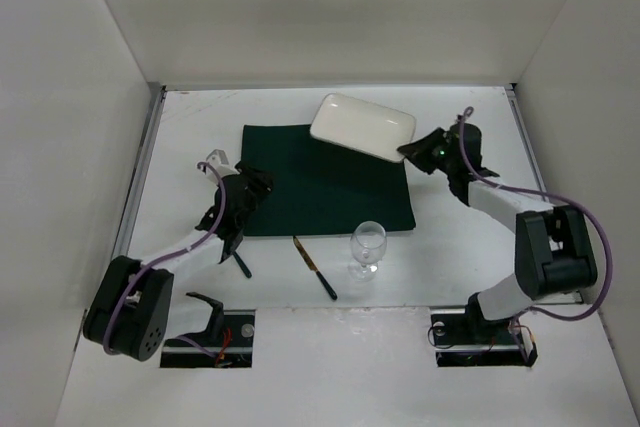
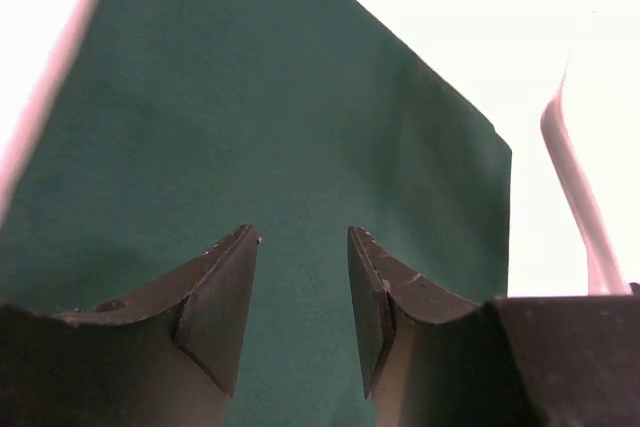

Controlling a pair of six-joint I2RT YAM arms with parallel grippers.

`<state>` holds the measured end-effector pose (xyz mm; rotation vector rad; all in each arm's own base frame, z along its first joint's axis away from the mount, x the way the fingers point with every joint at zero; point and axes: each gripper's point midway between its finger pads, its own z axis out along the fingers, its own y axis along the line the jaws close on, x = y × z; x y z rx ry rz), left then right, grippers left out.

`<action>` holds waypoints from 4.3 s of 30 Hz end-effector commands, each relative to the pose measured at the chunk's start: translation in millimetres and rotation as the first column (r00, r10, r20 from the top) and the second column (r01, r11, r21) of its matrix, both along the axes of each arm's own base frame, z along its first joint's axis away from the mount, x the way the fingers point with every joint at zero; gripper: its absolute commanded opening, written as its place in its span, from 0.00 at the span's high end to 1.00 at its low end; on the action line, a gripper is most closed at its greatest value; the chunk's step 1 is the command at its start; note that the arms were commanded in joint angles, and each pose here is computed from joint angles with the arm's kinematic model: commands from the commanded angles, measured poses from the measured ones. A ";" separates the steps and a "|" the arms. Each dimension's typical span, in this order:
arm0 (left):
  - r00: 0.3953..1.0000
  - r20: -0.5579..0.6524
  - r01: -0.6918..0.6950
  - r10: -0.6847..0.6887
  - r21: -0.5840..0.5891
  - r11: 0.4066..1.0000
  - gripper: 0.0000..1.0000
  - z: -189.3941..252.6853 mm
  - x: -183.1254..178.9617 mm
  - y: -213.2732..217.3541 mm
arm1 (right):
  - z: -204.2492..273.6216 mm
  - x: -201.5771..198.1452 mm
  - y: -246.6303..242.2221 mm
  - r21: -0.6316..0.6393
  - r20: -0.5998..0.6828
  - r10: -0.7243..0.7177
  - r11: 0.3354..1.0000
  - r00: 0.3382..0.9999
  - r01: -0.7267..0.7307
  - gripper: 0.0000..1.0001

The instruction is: Set the dinner table for one person

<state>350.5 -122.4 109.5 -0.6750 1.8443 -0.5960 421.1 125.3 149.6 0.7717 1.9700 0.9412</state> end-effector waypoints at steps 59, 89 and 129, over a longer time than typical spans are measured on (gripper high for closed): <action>0.988 0.089 -0.121 0.124 -0.034 0.992 0.60 24.0 -1.4 28.5 | -53.2 -11.5 127.5 -0.122 -0.056 0.452 0.882 0.890 -0.455 0.86; 0.987 0.081 -0.136 0.138 -0.030 0.990 0.60 20.0 -2.5 30.2 | -87.8 -25.4 110.0 -0.252 -0.235 0.384 0.863 0.893 -0.438 0.75; 0.989 0.034 -0.146 0.145 0.032 0.989 0.61 8.4 1.1 30.8 | 105.7 -231.1 64.3 -0.734 -0.116 0.464 0.555 0.878 -0.391 0.58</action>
